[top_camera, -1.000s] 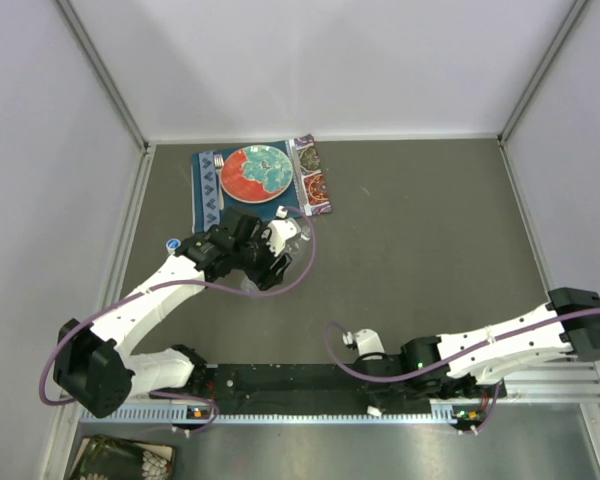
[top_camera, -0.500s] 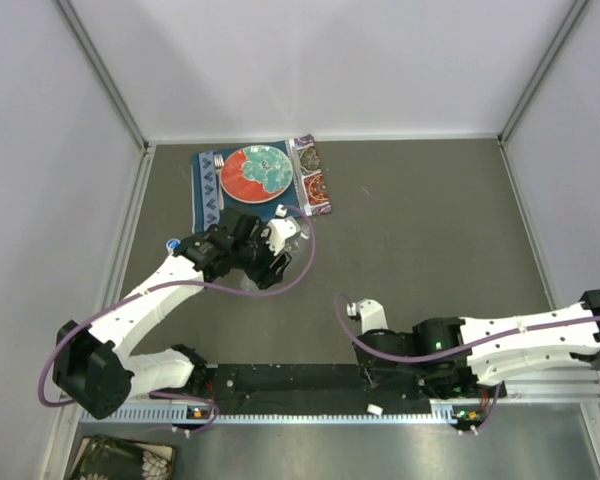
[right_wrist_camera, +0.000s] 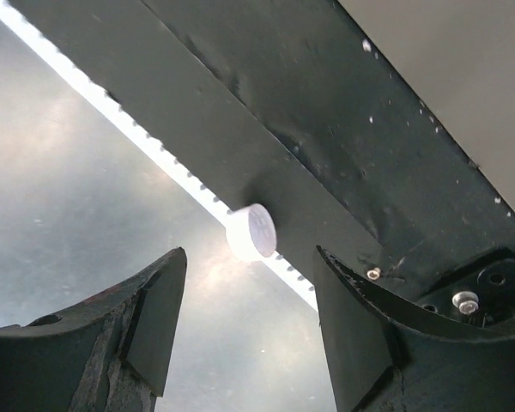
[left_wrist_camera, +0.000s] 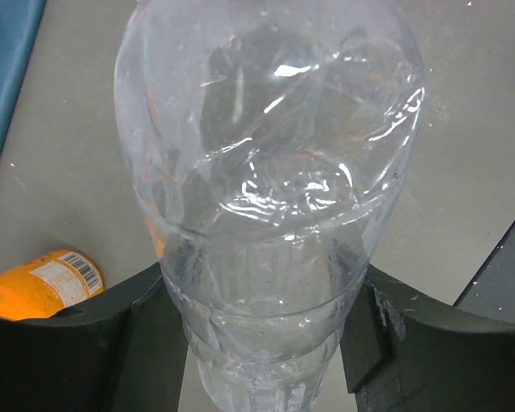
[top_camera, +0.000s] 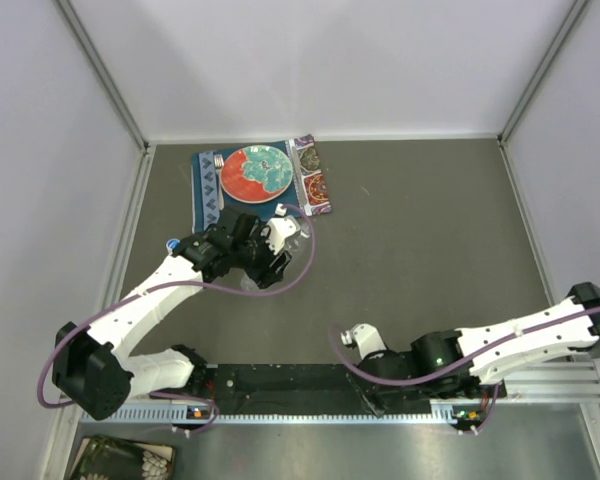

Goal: Screw on the bottle caps
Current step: Pick up the bottle cap from the center of the board.

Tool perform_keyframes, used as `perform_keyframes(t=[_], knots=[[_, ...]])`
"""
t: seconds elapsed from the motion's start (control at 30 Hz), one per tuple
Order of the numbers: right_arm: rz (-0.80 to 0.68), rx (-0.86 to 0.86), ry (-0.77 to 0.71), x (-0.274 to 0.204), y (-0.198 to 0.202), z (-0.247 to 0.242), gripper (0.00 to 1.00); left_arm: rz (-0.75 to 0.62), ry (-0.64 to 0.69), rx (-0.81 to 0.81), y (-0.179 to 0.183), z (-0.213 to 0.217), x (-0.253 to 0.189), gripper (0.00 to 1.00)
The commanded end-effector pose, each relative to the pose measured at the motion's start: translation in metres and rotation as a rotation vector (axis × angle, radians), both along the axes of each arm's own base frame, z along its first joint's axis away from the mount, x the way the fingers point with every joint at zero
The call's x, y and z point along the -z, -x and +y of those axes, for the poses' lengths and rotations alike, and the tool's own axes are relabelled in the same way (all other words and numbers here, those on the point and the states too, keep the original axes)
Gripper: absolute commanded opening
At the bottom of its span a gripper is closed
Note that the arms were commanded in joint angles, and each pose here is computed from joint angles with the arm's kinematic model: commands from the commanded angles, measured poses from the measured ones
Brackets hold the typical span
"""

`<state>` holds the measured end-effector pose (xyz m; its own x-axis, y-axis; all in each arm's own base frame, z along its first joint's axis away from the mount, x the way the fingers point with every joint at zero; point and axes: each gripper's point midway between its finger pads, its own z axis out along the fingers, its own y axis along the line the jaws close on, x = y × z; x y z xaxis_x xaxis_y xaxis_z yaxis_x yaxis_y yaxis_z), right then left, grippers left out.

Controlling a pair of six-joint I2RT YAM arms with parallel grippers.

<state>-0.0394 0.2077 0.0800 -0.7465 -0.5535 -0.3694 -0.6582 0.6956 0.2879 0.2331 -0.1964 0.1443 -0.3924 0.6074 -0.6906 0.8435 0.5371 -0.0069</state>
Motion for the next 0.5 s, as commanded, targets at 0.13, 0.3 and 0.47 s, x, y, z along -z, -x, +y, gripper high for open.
perform_keyframes(t=[0.13,0.3,0.47], knots=[[-0.047,0.045,0.121,0.014,-0.002,-0.021,0.59,-0.058,0.062,0.024,-0.004,-0.010,-0.030,0.34],[-0.016,-0.001,0.090,0.018,0.008,-0.017,0.57,-0.062,0.066,0.023,-0.005,-0.010,-0.033,0.34],[0.007,-0.048,0.074,0.023,0.018,-0.008,0.55,-0.058,0.061,0.019,-0.005,-0.009,-0.030,0.34]])
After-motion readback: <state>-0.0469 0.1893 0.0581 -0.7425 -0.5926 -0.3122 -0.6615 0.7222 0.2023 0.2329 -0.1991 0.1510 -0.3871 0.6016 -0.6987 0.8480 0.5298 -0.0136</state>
